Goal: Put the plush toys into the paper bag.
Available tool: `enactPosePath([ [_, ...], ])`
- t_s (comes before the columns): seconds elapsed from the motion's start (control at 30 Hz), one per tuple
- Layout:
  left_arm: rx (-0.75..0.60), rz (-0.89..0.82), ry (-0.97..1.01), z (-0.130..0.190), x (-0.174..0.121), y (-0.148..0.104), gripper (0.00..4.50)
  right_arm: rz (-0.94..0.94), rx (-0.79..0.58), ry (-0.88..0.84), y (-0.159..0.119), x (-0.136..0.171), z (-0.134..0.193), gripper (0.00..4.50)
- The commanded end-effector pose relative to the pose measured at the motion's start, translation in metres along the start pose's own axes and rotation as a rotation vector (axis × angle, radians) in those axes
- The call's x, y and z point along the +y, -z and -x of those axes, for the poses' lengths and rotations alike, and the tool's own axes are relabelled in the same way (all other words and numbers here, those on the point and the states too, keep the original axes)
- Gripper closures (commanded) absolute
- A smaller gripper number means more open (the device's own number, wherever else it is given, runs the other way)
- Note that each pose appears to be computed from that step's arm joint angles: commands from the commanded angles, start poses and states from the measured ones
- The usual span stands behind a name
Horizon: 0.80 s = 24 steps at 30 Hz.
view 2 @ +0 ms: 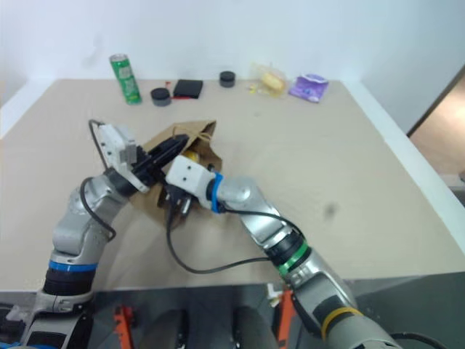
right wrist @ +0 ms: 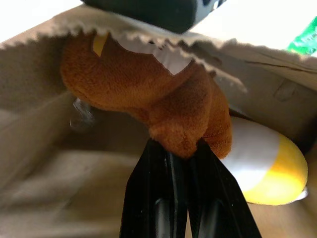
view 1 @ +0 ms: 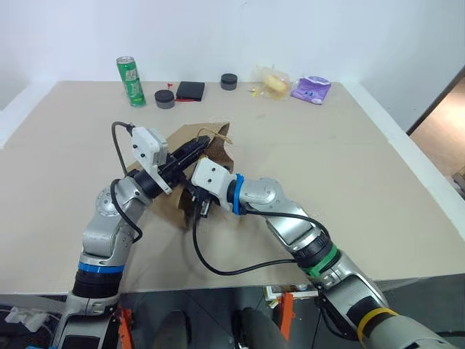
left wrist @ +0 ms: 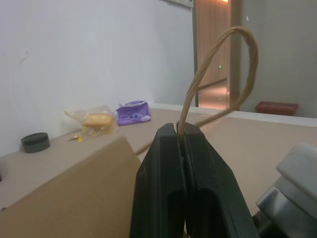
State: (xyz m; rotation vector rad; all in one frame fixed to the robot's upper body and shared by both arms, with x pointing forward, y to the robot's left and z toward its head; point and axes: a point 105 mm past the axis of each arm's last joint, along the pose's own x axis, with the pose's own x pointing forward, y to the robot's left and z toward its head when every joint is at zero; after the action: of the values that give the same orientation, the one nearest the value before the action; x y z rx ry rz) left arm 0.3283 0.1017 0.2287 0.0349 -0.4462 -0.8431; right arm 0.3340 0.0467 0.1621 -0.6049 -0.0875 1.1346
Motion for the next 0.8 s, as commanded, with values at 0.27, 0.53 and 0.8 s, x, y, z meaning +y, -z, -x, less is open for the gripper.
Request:
enactPosePath([
  [0.27,-0.049,-0.027,-0.004,-0.004,-0.004,-0.013,4.5,-0.014,-0.168,0.025,-0.028,-0.012,0.031,2.84],
  [0.53,-0.05,-0.026,-0.006,-0.003,-0.003,-0.013,4.5,-0.038,-0.11,0.026,-0.005,-0.013,0.094,0.05],
  [0.8,-0.047,-0.022,-0.002,-0.002,-0.002,-0.013,4.5,-0.037,0.1,-0.039,0.046,0.029,0.109,0.05],
])
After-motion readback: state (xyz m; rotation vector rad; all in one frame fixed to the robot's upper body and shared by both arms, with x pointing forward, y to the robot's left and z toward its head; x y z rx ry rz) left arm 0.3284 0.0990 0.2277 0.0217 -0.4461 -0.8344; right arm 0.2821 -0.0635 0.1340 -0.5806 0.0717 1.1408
